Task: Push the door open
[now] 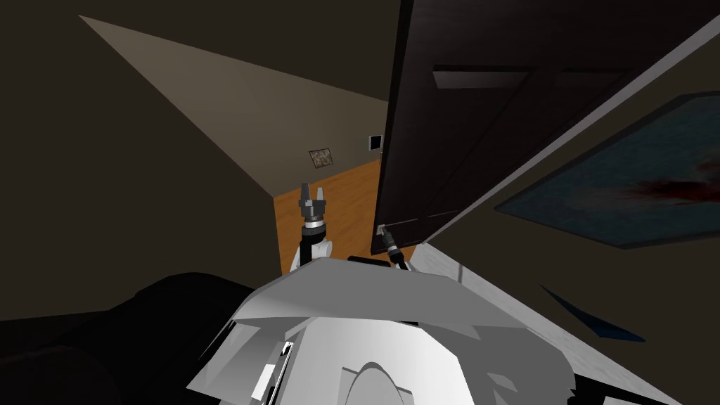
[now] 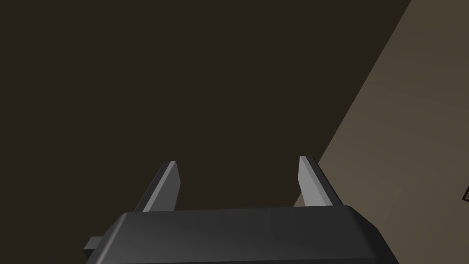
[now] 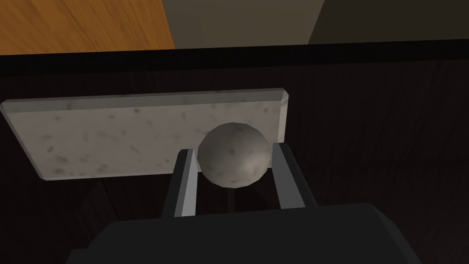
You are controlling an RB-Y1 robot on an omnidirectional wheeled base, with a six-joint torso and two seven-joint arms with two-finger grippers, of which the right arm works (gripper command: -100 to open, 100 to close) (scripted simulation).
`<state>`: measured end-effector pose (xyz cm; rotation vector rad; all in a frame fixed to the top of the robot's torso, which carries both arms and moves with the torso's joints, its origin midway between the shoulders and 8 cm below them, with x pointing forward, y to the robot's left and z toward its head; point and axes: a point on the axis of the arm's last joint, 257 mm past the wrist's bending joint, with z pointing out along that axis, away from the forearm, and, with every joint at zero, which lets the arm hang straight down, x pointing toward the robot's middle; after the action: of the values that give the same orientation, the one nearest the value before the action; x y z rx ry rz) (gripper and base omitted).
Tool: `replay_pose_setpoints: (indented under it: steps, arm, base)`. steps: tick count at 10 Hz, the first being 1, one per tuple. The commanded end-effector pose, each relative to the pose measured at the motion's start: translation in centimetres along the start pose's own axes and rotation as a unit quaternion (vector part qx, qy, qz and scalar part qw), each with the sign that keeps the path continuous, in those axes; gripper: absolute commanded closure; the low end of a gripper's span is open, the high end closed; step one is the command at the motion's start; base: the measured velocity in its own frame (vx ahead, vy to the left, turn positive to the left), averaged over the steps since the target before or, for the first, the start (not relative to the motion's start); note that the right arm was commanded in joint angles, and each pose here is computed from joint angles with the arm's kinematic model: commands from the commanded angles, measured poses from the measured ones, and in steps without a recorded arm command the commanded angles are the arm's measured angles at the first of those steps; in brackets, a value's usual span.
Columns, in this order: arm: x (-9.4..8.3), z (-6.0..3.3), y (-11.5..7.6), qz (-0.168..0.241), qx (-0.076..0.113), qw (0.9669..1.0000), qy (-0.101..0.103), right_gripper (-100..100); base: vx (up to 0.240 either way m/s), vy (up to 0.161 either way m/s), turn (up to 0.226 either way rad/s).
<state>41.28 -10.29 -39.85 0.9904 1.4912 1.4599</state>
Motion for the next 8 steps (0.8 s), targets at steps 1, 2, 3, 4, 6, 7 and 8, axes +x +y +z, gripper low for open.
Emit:
replay_pose_setpoints:
  steps: [1,2,3,4,6,7,8]
  arm:
    - [-1.2,0.38,0.3,-0.004,-0.003,0.9999,-0.013,100]
    - [-2.1,0.52,0.3,-0.004,-0.002,0.9997,-0.023,100]
    - [-2.5,0.59,0.3,-0.005,-0.002,0.9996,-0.029,100]
    - [-3.4,0.75,0.3,-0.004,-0.001,0.9992,-0.040,100]
    - [-4.5,1.01,0.4,-0.002,-0.001,0.9983,-0.058,100]
    - [-5.2,1.19,0.4,0.000,-0.001,0.9976,-0.069,100]
    - [-5.7,1.36,0.5,0.003,-0.001,0.9968,-0.079,100]
  base:
    - [0.126,0.123,-0.062]
    - [0.132,0.137,-0.065]
    - [0.149,0.125,-0.064]
    - [0.160,0.131,-0.073]
    - [0.142,0.154,-0.067]
    - [0.173,0.175,-0.098]
    - [0.205,0.169,-0.080]
